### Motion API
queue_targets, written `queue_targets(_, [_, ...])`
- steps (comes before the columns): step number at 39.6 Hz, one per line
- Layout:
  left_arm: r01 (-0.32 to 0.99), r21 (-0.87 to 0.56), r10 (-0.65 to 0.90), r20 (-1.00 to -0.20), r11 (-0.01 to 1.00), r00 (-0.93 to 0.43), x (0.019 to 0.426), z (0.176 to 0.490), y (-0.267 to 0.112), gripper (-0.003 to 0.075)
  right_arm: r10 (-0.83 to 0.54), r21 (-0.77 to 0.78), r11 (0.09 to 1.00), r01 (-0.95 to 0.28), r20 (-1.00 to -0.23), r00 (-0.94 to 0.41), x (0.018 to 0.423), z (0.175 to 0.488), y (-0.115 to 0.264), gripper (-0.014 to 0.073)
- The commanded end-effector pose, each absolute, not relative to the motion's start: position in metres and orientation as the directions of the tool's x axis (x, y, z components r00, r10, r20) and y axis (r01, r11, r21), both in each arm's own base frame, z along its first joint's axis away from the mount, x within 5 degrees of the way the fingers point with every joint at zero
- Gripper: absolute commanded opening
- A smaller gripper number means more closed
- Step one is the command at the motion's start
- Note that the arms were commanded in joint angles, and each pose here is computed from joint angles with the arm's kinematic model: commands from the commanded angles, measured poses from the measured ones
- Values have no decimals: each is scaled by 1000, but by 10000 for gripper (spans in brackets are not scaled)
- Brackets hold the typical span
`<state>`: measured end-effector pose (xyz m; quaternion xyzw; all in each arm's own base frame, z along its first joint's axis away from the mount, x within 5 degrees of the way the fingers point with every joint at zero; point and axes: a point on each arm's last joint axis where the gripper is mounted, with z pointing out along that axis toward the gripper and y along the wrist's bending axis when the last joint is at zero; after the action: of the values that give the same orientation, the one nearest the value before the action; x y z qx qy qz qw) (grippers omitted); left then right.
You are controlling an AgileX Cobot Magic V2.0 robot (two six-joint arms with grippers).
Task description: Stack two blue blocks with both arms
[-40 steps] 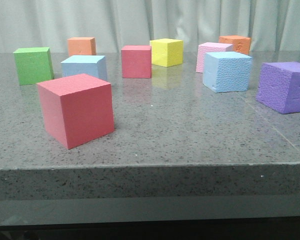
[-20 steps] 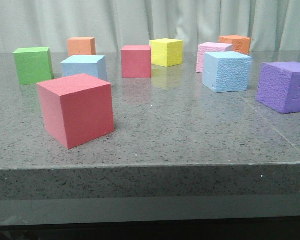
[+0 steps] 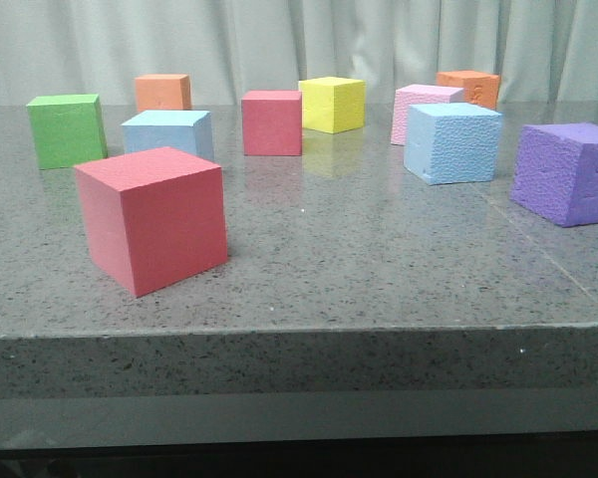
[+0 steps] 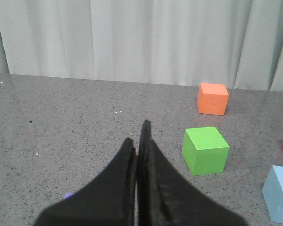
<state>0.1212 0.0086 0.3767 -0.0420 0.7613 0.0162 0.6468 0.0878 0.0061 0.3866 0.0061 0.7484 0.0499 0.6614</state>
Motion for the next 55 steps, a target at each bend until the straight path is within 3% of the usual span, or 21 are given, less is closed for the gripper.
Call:
queue_targets(1, [-72, -38, -41, -998, 997, -50, 121, 395, 8, 157, 64, 65, 997, -47, -998, -10, 89, 405, 4, 356])
queue_targets(8, [-72, -38, -41, -998, 997, -50, 121, 395, 8, 541, 64, 65, 997, -47, -998, -11, 89, 405, 4, 654])
queue_targets(12, [-72, -38, -41, -998, 997, -50, 121, 395, 8, 662, 64, 65, 997, -49, -998, -11, 89, 405, 5, 646])
queue_targets(26, [-72, -38, -41, -998, 997, -52, 121, 395, 8, 601, 68, 73, 996, -52, -993, -94, 109, 408, 5, 646])
queue_targets(33, [-72, -38, -41, -998, 997, -52, 121, 395, 8, 562, 61, 79, 995, -57, -962, -266, 150, 417, 6, 646])
queue_targets(43, [-72, -38, -41, -998, 997, -52, 121, 395, 8, 510, 24, 103, 987, -123, -852, -524, 228, 411, 22, 646])
queue_targets(55, [-72, -38, -41, -998, 997, -52, 121, 395, 8, 511, -41, 139, 966, -217, -747, -663, 313, 386, 69, 646])
